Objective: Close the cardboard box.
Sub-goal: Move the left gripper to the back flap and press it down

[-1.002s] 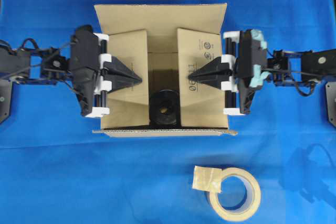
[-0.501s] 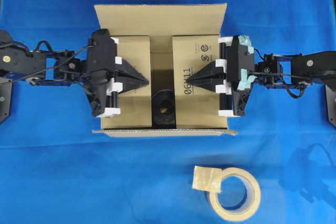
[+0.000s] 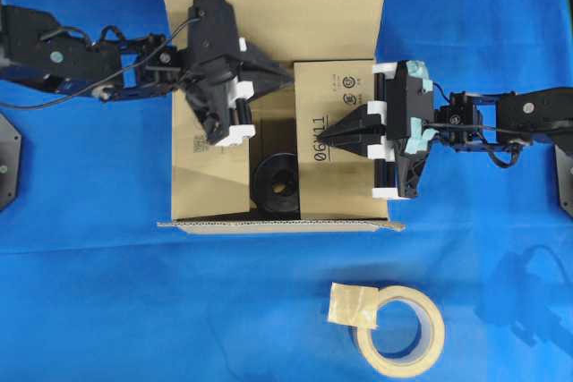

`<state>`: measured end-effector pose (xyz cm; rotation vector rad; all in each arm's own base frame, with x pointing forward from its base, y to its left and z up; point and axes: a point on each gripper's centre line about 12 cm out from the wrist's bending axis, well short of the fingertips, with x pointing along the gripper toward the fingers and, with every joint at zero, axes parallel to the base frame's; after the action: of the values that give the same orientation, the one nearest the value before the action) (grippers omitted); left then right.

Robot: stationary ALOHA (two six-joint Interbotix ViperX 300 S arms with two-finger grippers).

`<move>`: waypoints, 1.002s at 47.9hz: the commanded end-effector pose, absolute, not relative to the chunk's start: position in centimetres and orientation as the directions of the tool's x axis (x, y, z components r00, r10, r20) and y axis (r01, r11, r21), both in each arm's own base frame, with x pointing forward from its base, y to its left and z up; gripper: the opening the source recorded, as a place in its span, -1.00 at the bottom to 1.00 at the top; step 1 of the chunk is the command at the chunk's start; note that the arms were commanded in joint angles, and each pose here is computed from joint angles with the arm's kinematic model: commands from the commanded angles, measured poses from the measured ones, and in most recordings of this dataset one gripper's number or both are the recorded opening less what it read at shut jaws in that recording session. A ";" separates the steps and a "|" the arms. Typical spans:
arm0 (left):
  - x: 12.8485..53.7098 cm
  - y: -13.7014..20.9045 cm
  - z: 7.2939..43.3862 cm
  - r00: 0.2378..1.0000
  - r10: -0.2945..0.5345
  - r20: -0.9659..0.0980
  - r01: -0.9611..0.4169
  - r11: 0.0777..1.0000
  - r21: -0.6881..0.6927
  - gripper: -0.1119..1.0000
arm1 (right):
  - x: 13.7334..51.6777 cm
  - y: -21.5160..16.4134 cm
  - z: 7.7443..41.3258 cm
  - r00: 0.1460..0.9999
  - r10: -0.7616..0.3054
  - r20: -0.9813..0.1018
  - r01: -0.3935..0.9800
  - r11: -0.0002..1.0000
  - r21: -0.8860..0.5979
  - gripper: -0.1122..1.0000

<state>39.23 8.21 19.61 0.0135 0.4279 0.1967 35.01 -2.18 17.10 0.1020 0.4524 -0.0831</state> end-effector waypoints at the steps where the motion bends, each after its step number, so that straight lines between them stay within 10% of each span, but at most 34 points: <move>1: 39.9 9.1 20.9 0.904 0.213 -0.371 -0.203 0.977 0.067 -0.80 | 35.5 -2.3 18.2 0.912 -0.062 -0.405 0.104 0.991 0.084 -0.80; 48: 40.6 11.3 17.4 0.883 0.254 -0.394 -0.244 0.967 0.076 -0.80 | 35.1 -2.1 20.7 0.931 -0.057 -0.361 0.096 0.991 0.090 -0.80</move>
<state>40.61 11.10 16.79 0.0248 0.4304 0.2533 34.91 -2.17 18.04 0.1062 0.4369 -0.0834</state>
